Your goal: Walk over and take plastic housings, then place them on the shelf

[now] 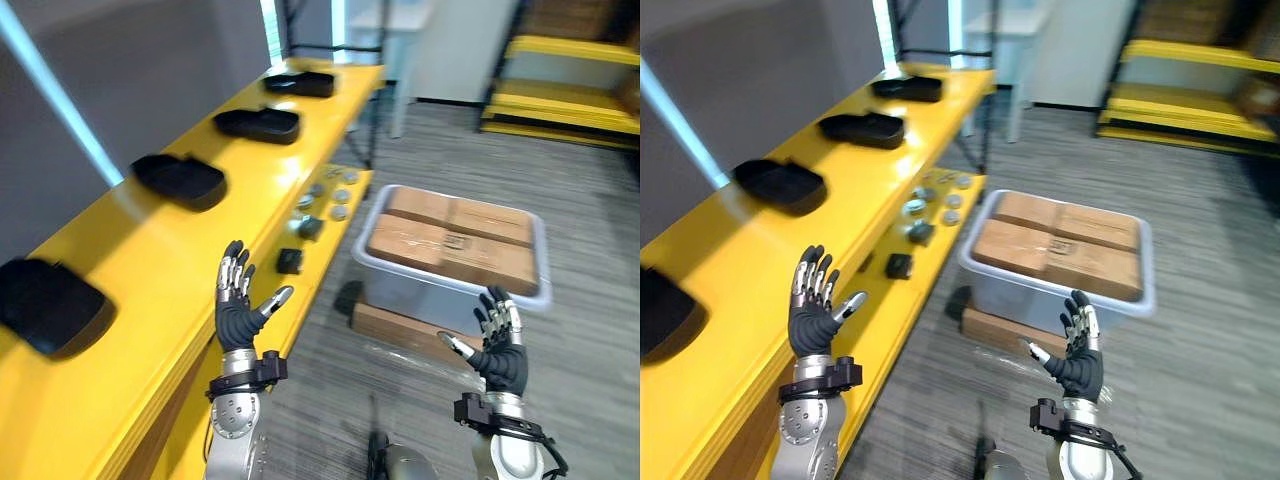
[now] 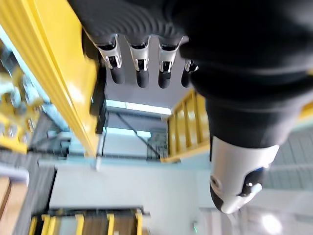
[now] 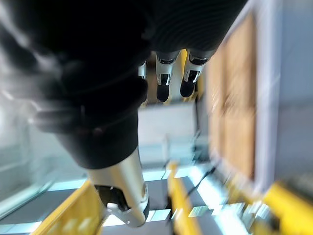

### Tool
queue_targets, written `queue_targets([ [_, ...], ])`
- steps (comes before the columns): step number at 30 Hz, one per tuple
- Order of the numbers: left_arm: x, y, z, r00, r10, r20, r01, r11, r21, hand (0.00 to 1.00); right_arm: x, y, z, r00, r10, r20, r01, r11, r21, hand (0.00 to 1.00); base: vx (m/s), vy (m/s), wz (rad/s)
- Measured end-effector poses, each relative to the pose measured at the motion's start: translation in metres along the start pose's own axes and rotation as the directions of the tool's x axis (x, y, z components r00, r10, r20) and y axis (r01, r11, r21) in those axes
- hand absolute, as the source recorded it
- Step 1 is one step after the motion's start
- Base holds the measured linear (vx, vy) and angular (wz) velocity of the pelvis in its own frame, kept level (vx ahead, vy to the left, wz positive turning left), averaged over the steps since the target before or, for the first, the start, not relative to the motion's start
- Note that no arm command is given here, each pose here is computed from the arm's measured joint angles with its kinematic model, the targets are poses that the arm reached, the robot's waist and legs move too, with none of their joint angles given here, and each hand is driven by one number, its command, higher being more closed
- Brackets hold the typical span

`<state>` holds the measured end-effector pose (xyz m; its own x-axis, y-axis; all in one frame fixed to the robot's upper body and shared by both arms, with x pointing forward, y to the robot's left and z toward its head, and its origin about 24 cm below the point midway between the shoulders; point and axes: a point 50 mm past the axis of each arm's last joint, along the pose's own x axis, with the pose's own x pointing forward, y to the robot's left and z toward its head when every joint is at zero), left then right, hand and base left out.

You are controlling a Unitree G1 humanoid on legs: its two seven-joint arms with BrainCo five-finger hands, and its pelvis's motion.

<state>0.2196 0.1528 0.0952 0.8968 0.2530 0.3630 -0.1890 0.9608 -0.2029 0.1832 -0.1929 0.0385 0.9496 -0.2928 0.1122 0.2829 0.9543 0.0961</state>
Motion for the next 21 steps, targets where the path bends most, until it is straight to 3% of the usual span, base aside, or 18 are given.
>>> queue_targets([
  [9,-0.005,0.040,-0.020,0.984,0.153,-0.095,-0.137,0.979,0.152,0.00,0.002,-0.035,-0.022,0.989,-0.096,-0.113,0.083,0.990,-0.110,0.00,-0.03,-0.201,-0.73],
  [13,-0.007,0.057,-0.054,0.951,0.213,-0.224,-0.168,0.965,0.201,0.00,-0.002,-0.053,-0.044,0.967,-0.146,-0.207,0.115,0.981,-0.156,0.00,0.07,-0.058,0.06],
  [15,-0.021,0.070,-0.096,0.881,0.220,-0.418,-0.118,0.960,0.255,0.00,-0.008,-0.069,-0.075,0.916,-0.196,-0.350,0.134,0.972,-0.194,0.00,0.09,0.016,0.24],
  [18,-0.060,0.096,-0.146,0.678,0.245,-0.693,-0.013,0.947,0.322,0.00,-0.027,-0.092,-0.122,0.756,-0.313,-0.574,0.212,0.948,-0.237,0.00,0.07,0.029,0.16],
  [21,-0.119,0.122,-0.172,0.403,0.310,-0.861,0.030,0.936,0.351,0.00,-0.058,-0.111,-0.150,0.558,-0.410,-0.722,0.324,0.908,-0.265,0.00,0.06,0.072,0.03],
])
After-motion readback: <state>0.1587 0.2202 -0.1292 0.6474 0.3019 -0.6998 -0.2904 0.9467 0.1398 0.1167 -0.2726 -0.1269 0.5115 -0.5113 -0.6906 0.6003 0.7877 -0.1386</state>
